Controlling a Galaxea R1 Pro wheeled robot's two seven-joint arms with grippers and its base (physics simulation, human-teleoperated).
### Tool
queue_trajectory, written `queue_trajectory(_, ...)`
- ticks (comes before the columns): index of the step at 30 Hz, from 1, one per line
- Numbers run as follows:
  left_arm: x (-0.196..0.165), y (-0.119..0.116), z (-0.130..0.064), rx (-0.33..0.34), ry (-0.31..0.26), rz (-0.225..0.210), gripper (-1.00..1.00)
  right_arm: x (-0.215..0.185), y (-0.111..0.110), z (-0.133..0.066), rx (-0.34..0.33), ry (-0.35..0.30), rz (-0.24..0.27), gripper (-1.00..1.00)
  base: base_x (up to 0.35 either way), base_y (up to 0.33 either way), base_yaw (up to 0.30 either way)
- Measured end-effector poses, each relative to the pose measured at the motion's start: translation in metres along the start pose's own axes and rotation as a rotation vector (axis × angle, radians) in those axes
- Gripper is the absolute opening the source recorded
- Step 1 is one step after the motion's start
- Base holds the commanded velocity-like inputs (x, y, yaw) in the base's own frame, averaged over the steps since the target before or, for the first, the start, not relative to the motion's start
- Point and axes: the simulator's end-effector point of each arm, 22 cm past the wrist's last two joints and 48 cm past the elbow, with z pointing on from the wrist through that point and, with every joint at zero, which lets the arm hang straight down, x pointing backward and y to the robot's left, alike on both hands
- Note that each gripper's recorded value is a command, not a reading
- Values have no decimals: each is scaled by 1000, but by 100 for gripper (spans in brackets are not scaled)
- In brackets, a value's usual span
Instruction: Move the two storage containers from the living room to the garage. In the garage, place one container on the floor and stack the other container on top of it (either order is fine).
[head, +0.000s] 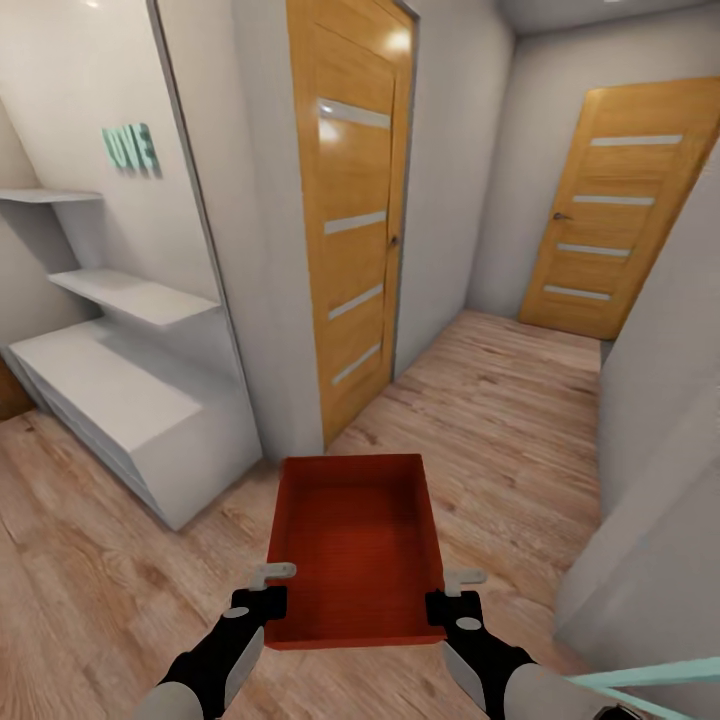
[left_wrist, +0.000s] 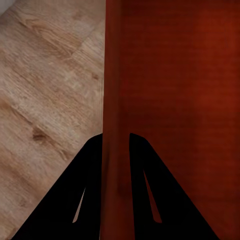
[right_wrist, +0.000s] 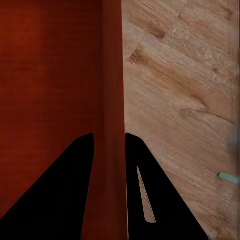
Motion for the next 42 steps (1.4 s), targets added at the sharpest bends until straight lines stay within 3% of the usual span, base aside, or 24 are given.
queue_trajectory(25, 0, 0, 0, 0, 0, 0, -100, 0, 0, 0, 0, 0, 0, -100, 322, 0, -242)
queue_trajectory(42, 0, 0, 0, 0, 0, -1, -100, 0, 0, 0, 0, 0, -1, -100, 322, 0, -20)
